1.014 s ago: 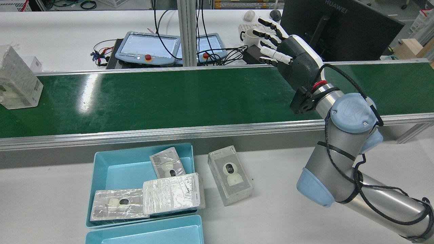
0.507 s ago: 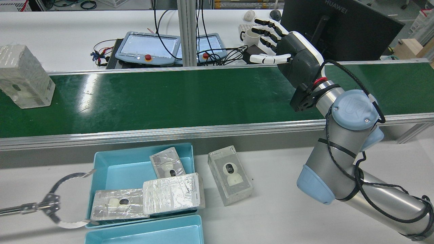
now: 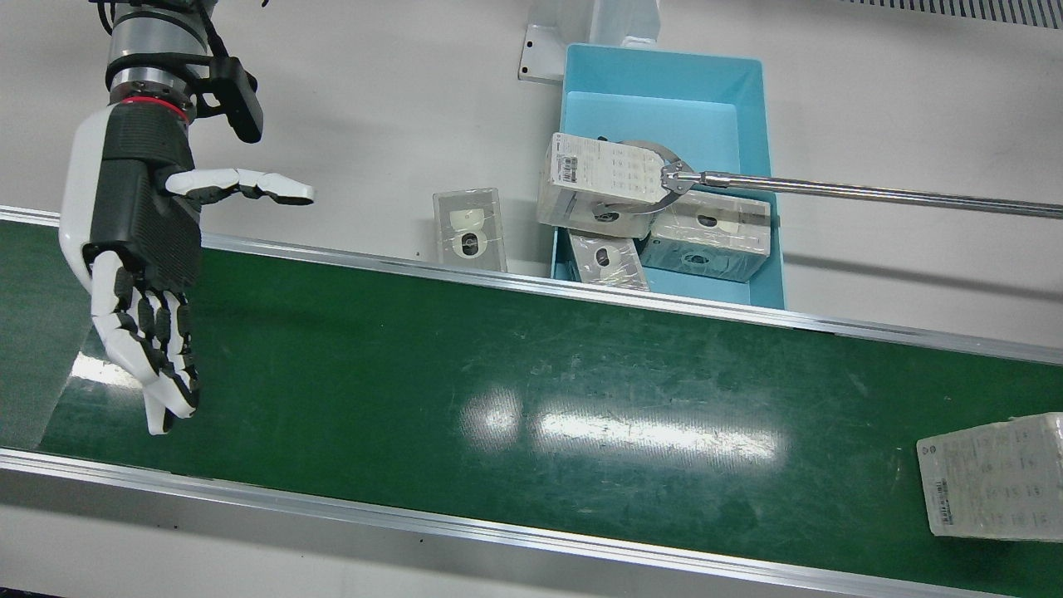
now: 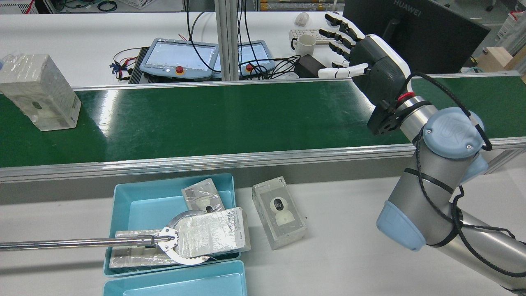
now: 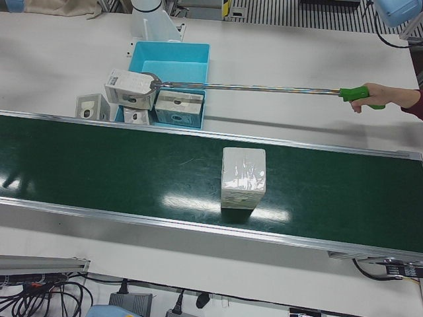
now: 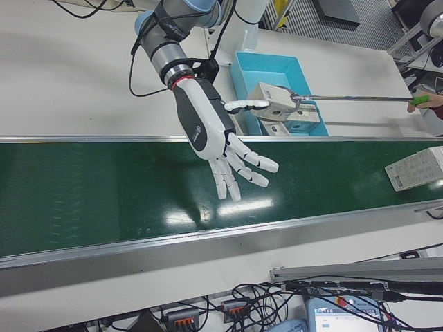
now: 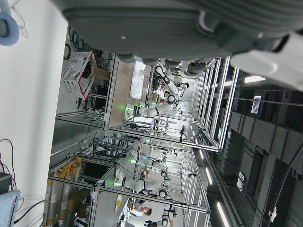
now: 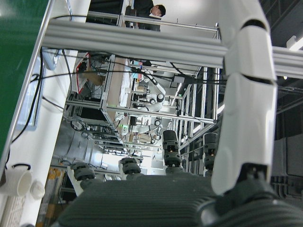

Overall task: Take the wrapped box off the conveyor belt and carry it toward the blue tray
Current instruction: 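Raise the right hand and move it along the belt edge, then lower the right hand back toward the belt near the approaching box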

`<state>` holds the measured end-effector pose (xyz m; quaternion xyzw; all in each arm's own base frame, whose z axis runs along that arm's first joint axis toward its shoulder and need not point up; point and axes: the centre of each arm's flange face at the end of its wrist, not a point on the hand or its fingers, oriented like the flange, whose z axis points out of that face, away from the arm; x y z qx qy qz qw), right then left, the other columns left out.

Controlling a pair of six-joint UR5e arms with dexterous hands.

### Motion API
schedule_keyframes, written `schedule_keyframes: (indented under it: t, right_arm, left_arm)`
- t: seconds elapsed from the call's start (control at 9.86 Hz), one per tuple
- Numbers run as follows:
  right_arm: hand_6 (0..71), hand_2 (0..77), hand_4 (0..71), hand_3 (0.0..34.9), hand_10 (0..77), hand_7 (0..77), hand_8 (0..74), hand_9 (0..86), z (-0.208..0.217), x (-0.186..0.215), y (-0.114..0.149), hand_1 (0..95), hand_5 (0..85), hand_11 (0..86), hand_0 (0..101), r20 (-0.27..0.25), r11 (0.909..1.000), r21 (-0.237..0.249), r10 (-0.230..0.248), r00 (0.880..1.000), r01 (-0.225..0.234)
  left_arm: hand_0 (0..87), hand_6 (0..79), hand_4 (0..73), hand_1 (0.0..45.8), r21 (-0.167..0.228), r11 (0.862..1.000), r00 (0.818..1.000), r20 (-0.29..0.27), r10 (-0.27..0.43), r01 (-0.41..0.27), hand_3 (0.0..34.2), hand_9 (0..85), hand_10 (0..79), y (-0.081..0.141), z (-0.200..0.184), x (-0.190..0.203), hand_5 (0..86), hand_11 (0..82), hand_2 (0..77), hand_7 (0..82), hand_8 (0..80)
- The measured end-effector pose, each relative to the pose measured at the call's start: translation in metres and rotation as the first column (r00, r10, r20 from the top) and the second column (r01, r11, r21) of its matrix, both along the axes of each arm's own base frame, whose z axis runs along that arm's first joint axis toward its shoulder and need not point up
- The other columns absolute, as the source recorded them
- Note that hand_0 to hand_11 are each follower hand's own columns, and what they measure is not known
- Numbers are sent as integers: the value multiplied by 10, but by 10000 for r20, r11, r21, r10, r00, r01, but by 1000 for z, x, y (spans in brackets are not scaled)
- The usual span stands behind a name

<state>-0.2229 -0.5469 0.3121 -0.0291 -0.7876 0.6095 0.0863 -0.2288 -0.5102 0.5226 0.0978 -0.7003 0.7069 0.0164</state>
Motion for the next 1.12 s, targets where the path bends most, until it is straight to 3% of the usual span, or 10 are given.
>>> schedule_keyframes:
  t: [0.1,0.41,1.12]
  right_arm:
    - [0,153,38,301,27,169,22,60,6,22,-5,153,169,54,471,-302,9990,-238,373,9988,-380]
    - [0,125,38,301,22,153,16,60,32,71,1,120,169,54,469,-967,9911,-737,1040,9899,-1113]
    - [0,125,11,301,38,158,16,60,36,51,20,120,158,60,452,-990,9956,-726,518,9937,-591]
  left_arm:
    - [0,0,0,0,0,10000,10000,0,0,0,0,5,5,0,0,0,5,0,11,5,5]
    - [0,0,0,0,0,10000,10000,0,0,0,0,0,5,0,0,0,5,0,11,5,5]
    - [0,0,0,0,0,10000,10000,0,0,0,0,0,0,0,0,0,5,0,11,5,5]
